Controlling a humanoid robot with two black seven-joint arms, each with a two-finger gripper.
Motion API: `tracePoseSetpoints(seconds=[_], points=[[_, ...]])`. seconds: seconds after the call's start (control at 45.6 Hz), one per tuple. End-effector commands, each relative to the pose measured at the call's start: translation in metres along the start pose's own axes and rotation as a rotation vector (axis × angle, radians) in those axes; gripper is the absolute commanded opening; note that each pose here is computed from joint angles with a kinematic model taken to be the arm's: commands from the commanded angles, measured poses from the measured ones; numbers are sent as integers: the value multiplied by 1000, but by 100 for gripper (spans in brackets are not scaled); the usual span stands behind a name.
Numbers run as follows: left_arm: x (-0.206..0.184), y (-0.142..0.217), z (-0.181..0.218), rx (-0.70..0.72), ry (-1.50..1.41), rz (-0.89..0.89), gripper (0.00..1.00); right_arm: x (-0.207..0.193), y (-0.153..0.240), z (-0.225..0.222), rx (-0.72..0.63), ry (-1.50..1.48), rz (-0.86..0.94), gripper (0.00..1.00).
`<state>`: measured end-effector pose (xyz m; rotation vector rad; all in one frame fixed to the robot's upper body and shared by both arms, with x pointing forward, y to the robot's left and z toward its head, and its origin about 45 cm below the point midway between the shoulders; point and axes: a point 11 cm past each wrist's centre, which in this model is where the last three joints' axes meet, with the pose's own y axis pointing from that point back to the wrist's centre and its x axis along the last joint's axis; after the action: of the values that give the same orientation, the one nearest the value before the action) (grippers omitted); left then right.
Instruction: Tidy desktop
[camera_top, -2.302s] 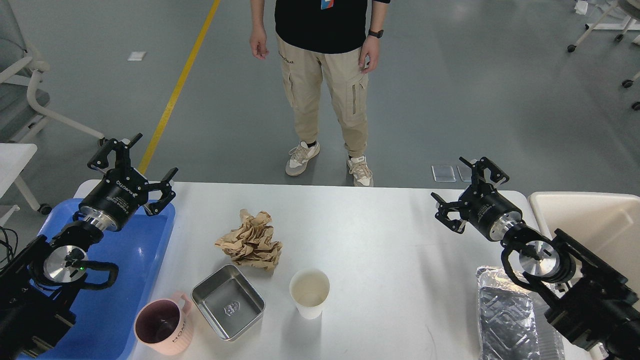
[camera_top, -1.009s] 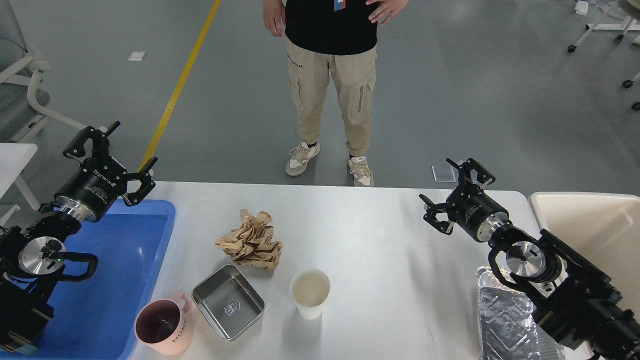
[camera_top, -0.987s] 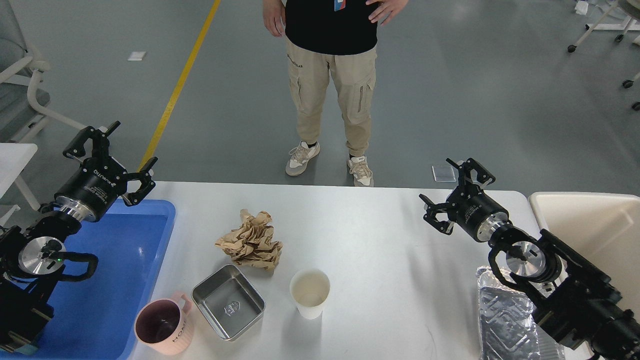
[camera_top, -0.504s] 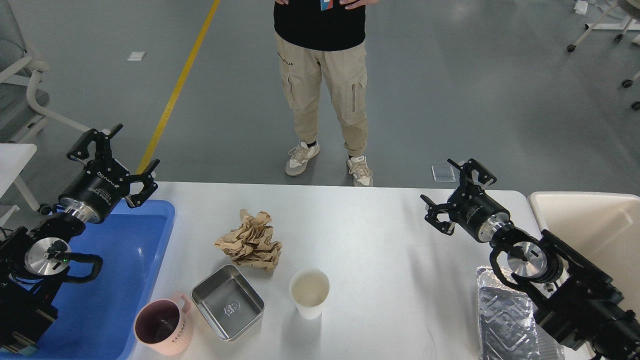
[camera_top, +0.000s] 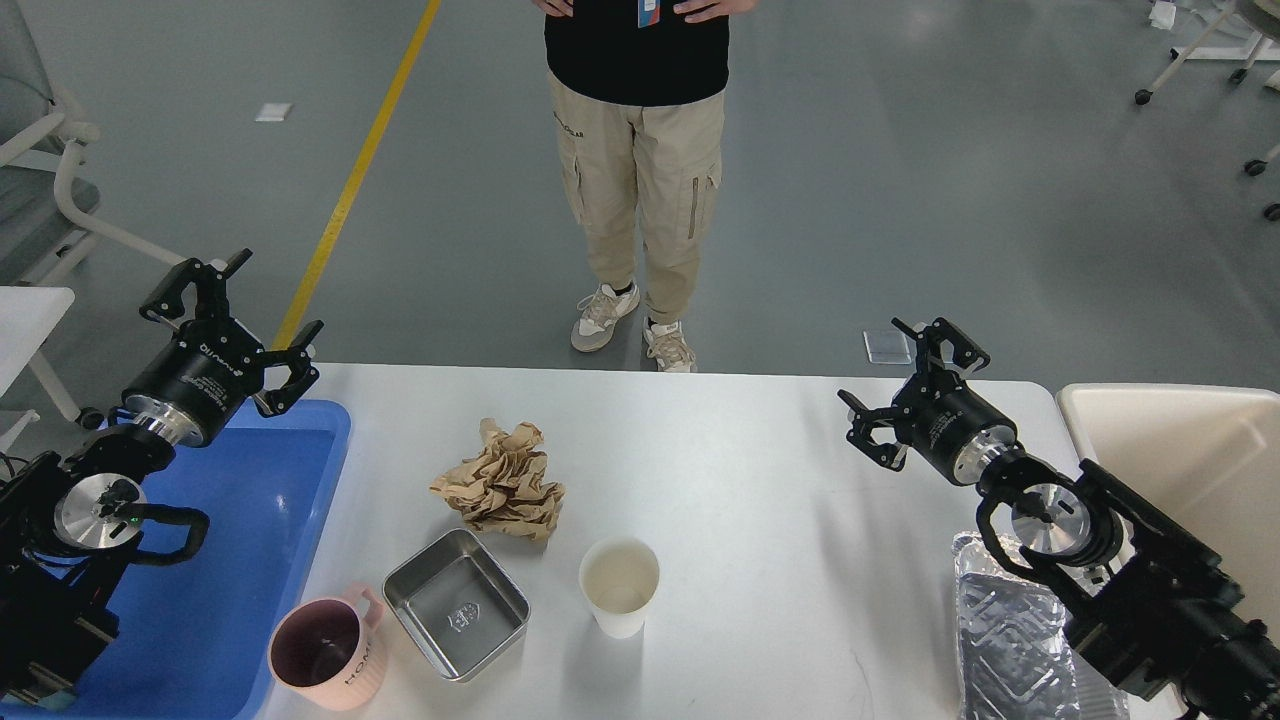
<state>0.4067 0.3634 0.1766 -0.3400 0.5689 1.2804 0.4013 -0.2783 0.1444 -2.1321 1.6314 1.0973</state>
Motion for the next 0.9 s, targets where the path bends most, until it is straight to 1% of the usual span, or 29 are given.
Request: tracePoseSetpoints(seconds=[0.0,0.153,0.241,0.307,0.46,0.526,0.702,0.877], points=[[1,0,-9,31,-14,25,98,0,0,-1,0,2,1,100],[-17,-9,-27,141,-153,43,98,0,0,0,0,1,0,100],[-25,-9,-27,173,-241,52,98,0,0,0,0,1,0,100],[-27,-8,-30,196,-281,55,98,-1,0,0,0,1,-1,100],[-25,-1,-50,277,-382,57,98,1,1,-1,0,3,2,100],[-19,7,-57,321,-471,50,98,1,1,-2,0,6,2,100],[-16,34,-70,405,-546,18,98,-1,0,7,-27,18,-3,100],[12,81,-64,522,-656,35,98,0,0,9,-31,20,-4,100]])
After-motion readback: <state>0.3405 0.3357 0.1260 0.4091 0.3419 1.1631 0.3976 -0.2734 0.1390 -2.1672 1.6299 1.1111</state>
